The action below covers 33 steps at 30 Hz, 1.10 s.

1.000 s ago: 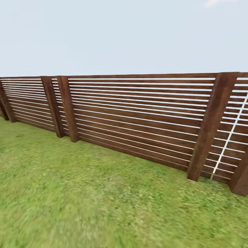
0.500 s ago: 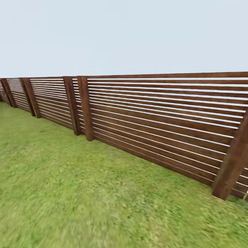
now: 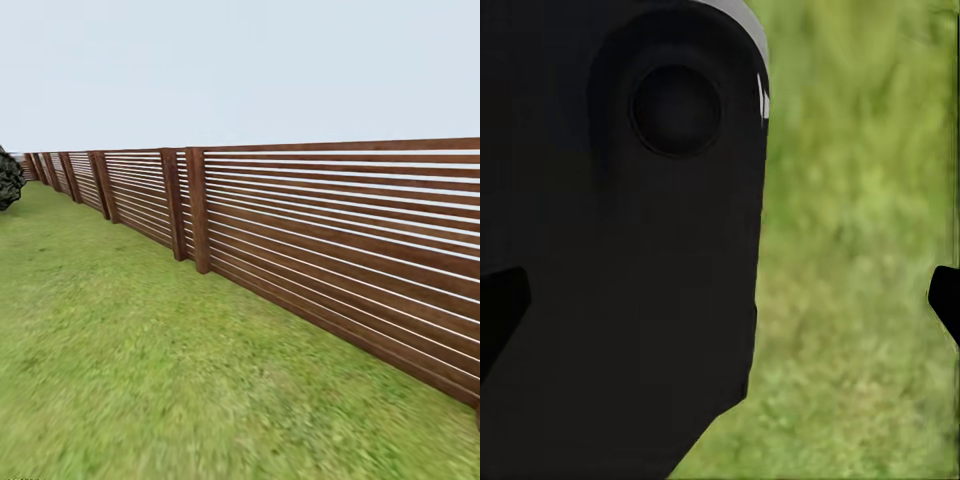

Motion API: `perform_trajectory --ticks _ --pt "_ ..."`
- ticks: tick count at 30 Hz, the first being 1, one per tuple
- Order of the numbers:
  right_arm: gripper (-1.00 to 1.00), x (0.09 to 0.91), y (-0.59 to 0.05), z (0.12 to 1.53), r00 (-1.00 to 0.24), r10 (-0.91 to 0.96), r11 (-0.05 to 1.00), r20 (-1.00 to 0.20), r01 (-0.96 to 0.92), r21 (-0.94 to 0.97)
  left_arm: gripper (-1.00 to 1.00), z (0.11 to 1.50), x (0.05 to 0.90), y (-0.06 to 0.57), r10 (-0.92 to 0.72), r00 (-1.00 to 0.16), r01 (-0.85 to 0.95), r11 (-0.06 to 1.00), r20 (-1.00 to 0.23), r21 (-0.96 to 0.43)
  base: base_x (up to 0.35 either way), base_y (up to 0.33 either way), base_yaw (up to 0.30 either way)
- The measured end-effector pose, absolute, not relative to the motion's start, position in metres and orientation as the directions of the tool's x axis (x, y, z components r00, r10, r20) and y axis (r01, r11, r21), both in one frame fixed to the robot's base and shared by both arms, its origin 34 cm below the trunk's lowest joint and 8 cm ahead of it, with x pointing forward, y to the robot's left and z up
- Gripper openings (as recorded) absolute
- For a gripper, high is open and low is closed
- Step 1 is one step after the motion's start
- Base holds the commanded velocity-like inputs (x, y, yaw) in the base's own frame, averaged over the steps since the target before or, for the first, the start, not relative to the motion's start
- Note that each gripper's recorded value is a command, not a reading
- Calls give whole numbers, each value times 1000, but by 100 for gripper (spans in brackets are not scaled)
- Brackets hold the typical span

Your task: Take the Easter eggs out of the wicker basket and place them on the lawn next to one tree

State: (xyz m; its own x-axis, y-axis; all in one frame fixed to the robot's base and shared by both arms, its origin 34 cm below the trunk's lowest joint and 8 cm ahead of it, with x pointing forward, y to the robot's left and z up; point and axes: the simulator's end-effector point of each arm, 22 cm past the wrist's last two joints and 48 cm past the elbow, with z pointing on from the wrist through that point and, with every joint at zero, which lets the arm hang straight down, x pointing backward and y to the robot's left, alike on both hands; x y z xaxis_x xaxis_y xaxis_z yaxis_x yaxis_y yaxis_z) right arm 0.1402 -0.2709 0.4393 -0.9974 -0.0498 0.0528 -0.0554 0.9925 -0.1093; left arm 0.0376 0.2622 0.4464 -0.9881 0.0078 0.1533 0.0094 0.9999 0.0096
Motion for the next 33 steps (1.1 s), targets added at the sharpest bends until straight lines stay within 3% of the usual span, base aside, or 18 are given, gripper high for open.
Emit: perform_trajectory --ticks 33 --pt "100 140 -271 439 -997 -50 993 52 -55 -109 100 446 37 262 7 -988 9 1000 154 10 331 0 300"
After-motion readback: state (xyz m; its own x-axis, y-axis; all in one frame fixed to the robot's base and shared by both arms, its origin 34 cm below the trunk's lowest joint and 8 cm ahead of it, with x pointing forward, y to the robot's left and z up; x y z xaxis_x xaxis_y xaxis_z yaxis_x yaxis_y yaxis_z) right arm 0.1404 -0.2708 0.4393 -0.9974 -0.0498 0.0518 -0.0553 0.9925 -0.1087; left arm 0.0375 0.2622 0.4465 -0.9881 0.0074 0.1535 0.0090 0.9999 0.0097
